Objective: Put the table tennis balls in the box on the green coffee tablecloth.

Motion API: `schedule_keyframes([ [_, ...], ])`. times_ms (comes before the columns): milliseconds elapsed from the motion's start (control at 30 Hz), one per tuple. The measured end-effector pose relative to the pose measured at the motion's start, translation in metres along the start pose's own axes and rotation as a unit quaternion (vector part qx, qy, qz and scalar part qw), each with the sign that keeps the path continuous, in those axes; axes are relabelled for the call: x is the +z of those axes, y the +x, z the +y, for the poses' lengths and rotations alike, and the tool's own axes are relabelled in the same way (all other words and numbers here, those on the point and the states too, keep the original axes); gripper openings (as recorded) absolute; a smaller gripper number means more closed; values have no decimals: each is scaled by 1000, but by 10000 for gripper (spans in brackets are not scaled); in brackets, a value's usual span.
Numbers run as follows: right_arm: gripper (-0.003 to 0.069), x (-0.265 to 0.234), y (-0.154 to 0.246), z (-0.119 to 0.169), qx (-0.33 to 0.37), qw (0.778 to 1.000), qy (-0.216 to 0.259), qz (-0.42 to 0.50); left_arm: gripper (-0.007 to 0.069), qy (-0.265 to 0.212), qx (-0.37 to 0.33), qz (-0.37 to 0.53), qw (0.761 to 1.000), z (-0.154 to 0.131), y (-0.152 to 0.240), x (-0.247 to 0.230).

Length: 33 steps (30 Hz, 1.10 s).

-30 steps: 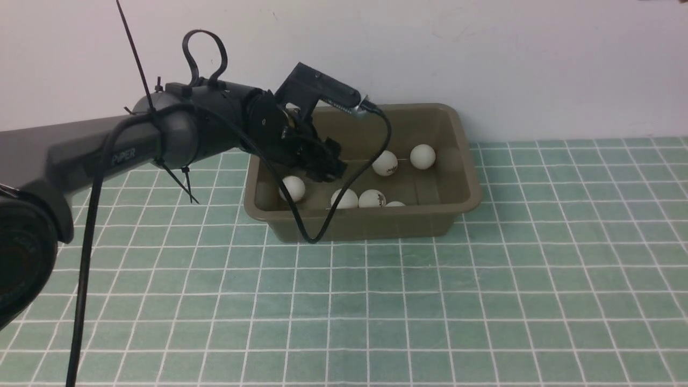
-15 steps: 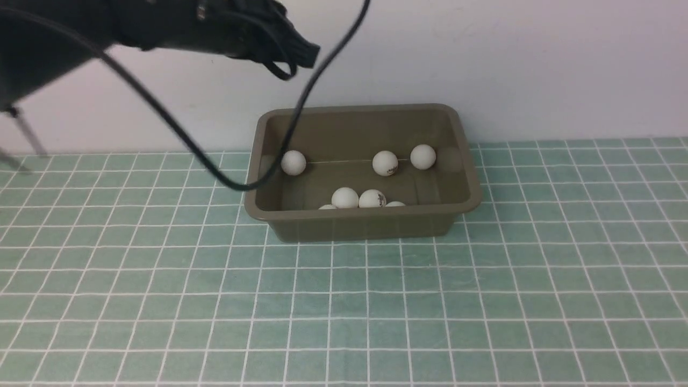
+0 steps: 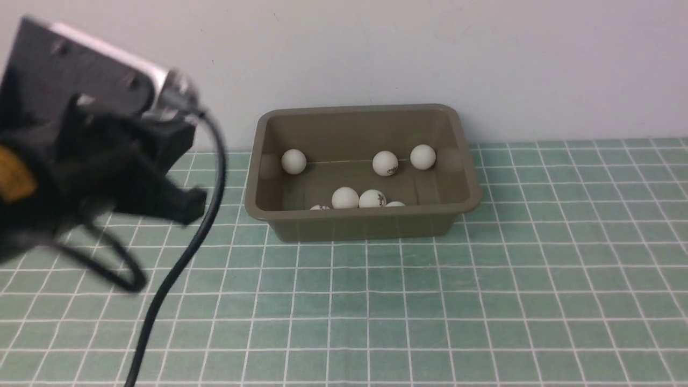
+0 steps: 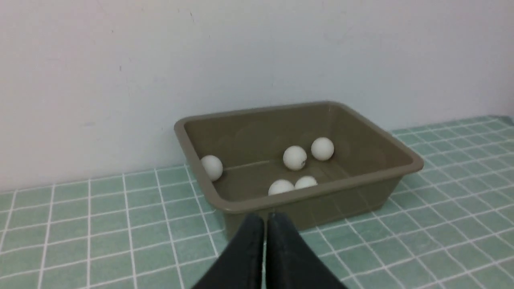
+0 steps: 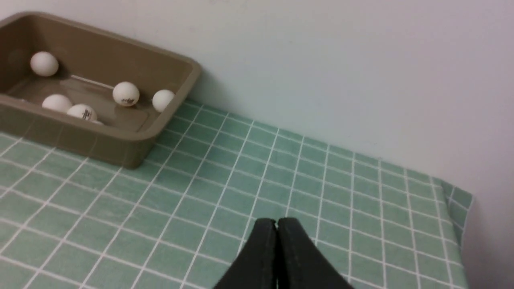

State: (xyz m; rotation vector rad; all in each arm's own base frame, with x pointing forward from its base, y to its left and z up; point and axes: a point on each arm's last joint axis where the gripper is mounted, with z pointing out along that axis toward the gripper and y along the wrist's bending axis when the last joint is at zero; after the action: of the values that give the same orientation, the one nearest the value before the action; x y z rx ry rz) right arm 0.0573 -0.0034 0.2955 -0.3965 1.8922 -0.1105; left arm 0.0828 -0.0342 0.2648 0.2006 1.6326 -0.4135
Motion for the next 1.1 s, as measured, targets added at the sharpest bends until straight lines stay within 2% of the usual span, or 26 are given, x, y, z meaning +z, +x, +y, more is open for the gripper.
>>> schedule_keyframes([
  [333,-16,2,4,1,-2,1000,1,11,-4,1,-2,-7,1000,0,-1,-2],
  [433,-16,2,4,1,-2,1000,1,12,-4,-14,19,-13,1000,2,-2,-5],
  [600,-16,2,4,1,-2,1000,1,12,-4,-143,75,-10,987,20,13,-23],
  [633,-16,2,4,1,-2,1000,1,12,-4,-193,81,-14,978,22,19,-27],
  [667,-16,2,4,1,-2,1000,1,12,-4,-170,88,-10,981,24,24,-28],
  [867,-16,1,4,1,-2,1000,1,12,-4,-194,107,14,975,31,71,-33],
  [1100,-16,1,4,1,-2,1000,1,12,-4,-184,99,52,977,30,81,-32],
])
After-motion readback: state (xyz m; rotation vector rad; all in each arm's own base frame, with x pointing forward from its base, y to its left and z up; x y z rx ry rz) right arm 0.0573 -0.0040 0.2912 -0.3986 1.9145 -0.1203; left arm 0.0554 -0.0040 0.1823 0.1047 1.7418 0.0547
